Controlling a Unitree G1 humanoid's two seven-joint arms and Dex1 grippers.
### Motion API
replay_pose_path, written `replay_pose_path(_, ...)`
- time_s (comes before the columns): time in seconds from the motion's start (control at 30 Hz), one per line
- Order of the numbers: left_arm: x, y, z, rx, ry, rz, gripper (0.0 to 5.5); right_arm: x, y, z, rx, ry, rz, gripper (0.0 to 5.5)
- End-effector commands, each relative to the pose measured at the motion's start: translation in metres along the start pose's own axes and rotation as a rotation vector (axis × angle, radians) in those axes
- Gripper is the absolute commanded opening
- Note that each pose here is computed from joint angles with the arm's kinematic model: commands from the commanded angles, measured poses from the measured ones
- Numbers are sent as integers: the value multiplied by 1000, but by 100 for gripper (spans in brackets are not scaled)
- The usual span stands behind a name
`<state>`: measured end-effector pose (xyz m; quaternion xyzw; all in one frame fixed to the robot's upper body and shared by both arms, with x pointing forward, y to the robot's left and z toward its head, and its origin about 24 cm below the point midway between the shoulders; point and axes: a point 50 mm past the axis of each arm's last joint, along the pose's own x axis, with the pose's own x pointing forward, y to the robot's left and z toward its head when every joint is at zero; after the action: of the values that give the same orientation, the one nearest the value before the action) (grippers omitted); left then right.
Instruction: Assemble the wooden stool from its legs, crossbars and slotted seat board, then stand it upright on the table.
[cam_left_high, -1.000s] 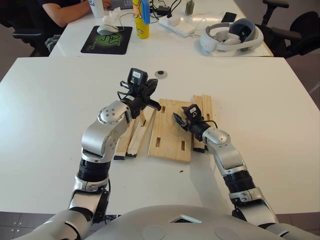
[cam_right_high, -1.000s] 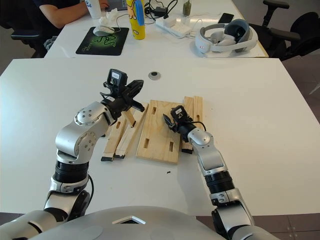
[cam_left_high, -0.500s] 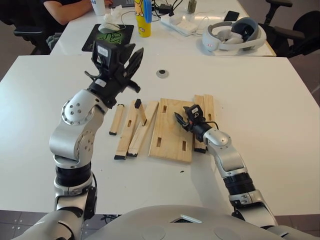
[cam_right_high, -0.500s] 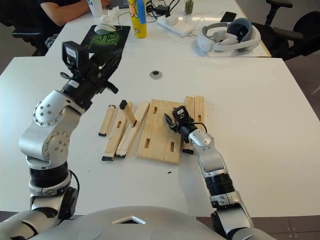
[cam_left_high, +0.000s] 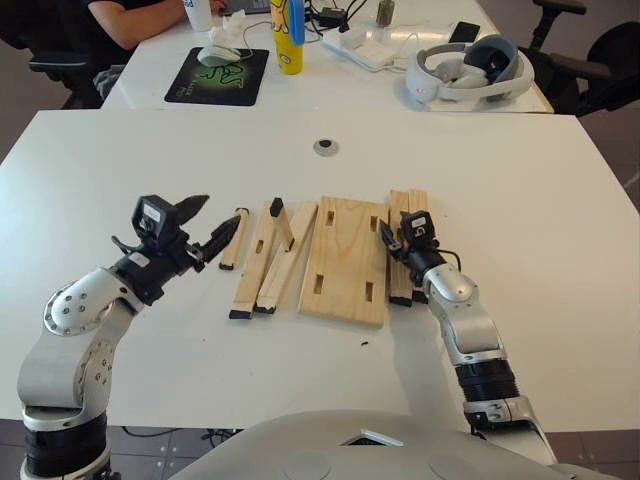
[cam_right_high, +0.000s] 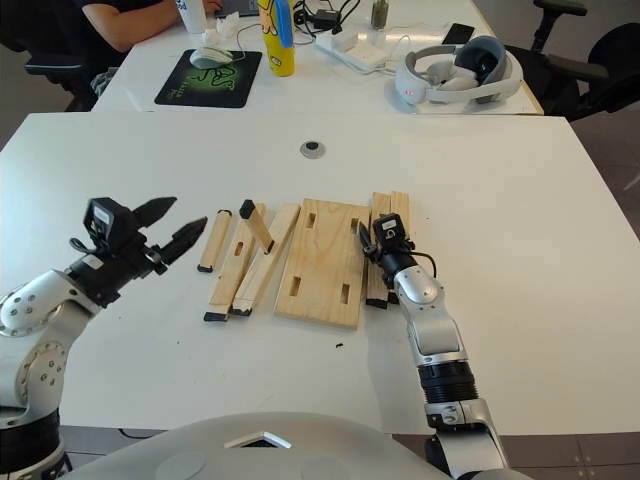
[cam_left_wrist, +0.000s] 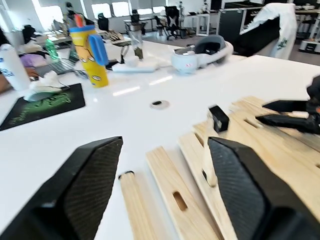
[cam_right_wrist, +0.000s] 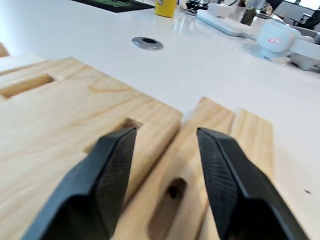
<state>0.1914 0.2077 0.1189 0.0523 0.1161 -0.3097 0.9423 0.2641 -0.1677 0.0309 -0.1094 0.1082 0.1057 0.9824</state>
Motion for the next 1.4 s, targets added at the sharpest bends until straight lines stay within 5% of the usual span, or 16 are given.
replay_pose_path(0.03, 3, -9, -3, -45, 90, -99, 389, -2, -10, 9, 11, -34, -61, 225)
replay_pose_path(0.5, 33, -45, 1, -74, 268, -246, 389, -8, -6, 9, 0, -16, -42, 225)
replay_pose_path(1.4, 59, -62, -26, -269, 379, 100, 389, 6, 4, 17, -38, 5, 102, 225)
